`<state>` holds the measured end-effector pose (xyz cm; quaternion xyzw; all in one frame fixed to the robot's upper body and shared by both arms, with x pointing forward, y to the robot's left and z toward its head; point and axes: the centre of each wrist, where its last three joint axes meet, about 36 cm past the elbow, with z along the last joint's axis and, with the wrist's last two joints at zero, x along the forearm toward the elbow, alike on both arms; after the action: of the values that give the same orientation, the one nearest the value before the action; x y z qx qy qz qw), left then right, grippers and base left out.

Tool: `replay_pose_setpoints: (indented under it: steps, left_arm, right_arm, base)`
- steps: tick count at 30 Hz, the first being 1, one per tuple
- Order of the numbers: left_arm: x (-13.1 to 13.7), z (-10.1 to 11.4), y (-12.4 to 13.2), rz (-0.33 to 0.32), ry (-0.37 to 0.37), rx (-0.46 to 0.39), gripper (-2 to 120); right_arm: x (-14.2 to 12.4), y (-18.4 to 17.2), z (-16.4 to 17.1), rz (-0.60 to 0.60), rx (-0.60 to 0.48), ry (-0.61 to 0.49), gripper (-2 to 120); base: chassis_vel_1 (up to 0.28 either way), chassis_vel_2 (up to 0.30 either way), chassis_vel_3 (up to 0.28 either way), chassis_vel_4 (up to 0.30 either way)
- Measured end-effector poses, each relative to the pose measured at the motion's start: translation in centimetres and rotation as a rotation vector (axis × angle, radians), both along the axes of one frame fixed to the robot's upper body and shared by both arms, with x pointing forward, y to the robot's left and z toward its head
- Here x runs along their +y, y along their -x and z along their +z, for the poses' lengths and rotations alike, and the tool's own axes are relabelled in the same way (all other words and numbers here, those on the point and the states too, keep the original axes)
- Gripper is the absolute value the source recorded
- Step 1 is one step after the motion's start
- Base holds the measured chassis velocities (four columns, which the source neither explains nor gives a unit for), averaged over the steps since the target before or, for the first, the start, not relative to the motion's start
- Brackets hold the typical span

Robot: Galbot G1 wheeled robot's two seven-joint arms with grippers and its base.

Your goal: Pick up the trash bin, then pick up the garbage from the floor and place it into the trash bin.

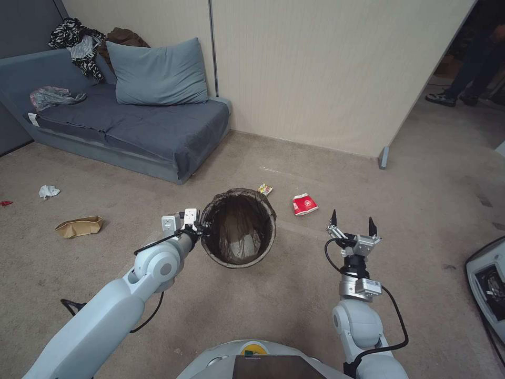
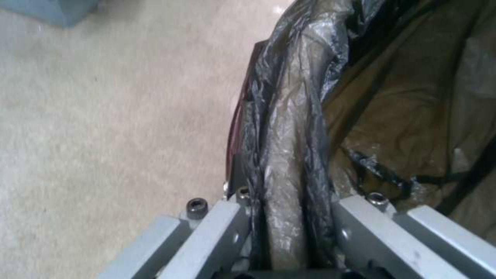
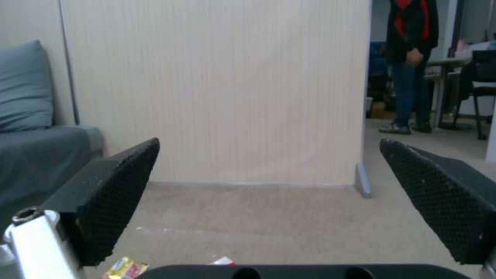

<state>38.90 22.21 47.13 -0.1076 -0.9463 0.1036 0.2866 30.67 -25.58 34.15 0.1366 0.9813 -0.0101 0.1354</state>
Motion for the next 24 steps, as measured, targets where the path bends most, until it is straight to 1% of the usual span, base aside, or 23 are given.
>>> replay_pose_setpoints:
  steps: [3, 11, 13, 14, 15, 18, 20, 23, 24]
  left_arm:
    - [-0.5, 0.9, 0.7, -0.006, 0.019, -0.031, 2]
    - [-0.6, 1.1, 1.5, -0.004, 0.028, -0.050, 2]
    - [-0.7, 1.0, 2.0, 0.003, 0.028, -0.080, 2]
    - [-0.7, 1.0, 2.0, 0.003, 0.028, -0.080, 2]
    - [-0.7, 0.8, 2.2, 0.008, 0.025, -0.099, 2]
    - [-0.7, 0.6, 2.4, 0.012, 0.021, -0.122, 2]
    - [-0.7, -0.1, 2.9, 0.023, 0.019, -0.165, 2]
    - [-0.7, -0.4, 3.1, 0.031, 0.018, -0.176, 2]
    - [-0.8, -1.4, 3.8, 0.044, 0.016, -0.199, 2]
  right_arm:
    - [-0.6, 0.6, 0.3, -0.019, 0.000, 0.004, 100]
    - [-0.8, 0.6, 0.5, -0.023, -0.003, 0.005, 100]
    - [-0.9, 0.7, 0.6, -0.027, -0.002, 0.004, 100]
    - [-0.9, 0.7, 0.6, -0.027, -0.002, 0.004, 100]
    - [-1.1, 0.8, 0.7, -0.030, -0.001, 0.005, 100]
    - [-1.1, 0.9, 0.7, -0.032, 0.001, 0.006, 100]
    - [-1.3, 0.9, 0.7, -0.033, 0.007, 0.006, 100]
    - [-1.4, 1.0, 0.7, -0.033, 0.009, 0.006, 100]
    - [-1.5, 1.1, 0.8, -0.032, 0.012, 0.005, 100]
  base:
    - [0.000, 0.000, 0.000, 0.000]
    - [0.000, 0.000, 0.000, 0.000]
    - [0.000, 0.000, 0.000, 0.000]
    - [0.000, 0.000, 0.000, 0.000]
    - [0.000, 0.000, 0.000, 0.000]
    - [0.000, 0.000, 0.000, 0.000]
    - [0.000, 0.000, 0.000, 0.000]
    - [0.000, 0.000, 0.000, 0.000]
    - [0.000, 0.000, 0.000, 0.000]
